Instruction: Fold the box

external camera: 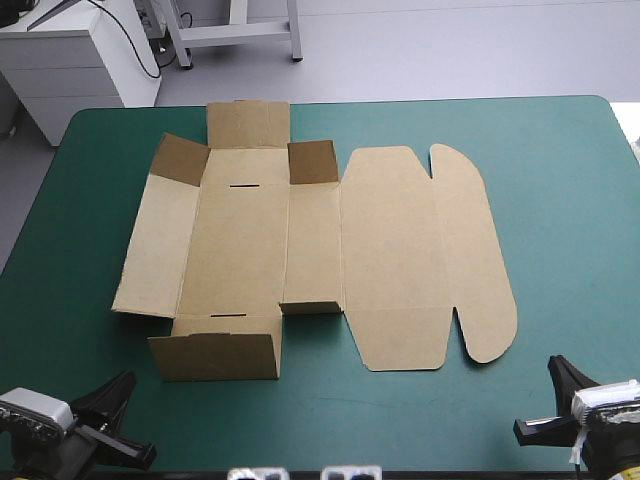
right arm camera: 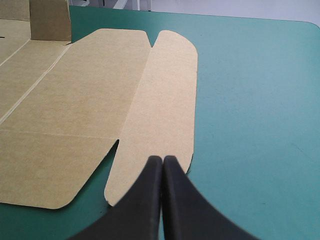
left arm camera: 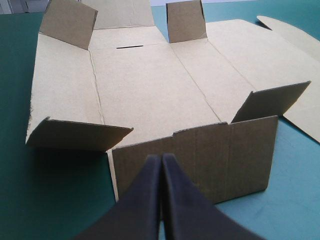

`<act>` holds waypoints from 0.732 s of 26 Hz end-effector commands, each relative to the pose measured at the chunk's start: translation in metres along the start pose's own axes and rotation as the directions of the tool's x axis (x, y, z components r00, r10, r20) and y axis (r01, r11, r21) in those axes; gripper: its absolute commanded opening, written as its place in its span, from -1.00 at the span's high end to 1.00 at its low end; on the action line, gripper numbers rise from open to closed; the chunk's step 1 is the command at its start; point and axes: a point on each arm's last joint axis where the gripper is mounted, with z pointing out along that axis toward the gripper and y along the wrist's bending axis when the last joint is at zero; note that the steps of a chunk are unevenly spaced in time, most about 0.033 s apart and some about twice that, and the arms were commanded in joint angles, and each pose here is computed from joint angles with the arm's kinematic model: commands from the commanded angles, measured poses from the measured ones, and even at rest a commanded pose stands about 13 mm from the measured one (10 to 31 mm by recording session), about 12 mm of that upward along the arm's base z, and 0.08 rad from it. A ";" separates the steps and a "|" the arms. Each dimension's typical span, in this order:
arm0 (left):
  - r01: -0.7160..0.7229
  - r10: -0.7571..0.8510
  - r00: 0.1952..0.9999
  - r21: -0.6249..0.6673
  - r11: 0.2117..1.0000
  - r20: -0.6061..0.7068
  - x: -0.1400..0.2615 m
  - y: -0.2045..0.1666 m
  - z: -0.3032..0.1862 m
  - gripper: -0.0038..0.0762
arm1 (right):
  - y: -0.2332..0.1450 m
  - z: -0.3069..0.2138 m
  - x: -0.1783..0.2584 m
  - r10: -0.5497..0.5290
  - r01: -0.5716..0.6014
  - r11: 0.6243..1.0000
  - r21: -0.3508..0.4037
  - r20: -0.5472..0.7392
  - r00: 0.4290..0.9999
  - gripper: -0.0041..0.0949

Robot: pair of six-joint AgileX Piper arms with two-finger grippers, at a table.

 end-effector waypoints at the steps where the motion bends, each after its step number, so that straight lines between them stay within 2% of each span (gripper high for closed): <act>1: 0.005 -0.006 0.994 0.009 1.000 0.108 -0.013 -0.001 -0.006 0.92 | 0.000 -0.008 -0.012 -0.002 0.002 1.000 0.004 0.124 0.992 0.96; 19: 0.027 -0.029 0.997 0.024 0.999 0.073 -0.014 -0.002 -0.001 0.92 | 0.000 -0.008 -0.012 -0.002 0.002 1.000 0.004 0.125 0.992 0.96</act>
